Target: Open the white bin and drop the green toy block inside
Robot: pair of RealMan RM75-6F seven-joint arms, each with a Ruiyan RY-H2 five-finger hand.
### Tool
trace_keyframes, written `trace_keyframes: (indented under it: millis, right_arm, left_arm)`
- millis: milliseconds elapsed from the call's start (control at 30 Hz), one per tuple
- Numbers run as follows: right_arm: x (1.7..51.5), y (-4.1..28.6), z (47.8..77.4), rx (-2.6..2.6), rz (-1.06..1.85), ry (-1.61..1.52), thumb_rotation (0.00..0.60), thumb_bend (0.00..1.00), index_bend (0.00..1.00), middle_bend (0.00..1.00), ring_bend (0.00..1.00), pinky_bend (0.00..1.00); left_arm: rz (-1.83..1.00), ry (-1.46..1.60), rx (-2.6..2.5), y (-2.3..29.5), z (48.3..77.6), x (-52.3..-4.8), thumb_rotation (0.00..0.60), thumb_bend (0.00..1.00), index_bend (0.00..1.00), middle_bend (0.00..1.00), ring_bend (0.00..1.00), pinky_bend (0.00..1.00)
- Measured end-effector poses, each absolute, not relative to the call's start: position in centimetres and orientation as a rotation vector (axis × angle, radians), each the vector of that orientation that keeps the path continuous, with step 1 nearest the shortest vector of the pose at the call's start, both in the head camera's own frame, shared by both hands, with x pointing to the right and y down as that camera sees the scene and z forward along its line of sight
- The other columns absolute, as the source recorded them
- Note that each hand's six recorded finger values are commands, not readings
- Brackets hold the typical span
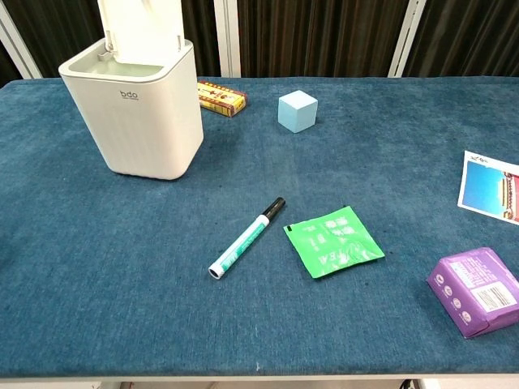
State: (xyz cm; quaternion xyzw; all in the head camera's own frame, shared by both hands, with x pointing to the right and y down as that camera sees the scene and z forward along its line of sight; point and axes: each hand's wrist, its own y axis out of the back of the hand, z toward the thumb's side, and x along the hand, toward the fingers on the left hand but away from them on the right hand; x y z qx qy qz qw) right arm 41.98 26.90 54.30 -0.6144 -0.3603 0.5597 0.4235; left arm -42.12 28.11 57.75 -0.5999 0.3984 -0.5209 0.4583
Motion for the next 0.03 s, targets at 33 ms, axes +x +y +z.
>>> trace_keyframes:
  millis: [33]
  right_arm:
    - [41.96,26.9,54.36,-1.539,1.402,-0.899,0.6,0.31,0.0,0.0,0.0,0.0]
  left_arm:
    - [-1.291,0.98,-1.473,28.41,57.74,-42.26,0.6,0.0,0.04,0.07,0.0,0.07]
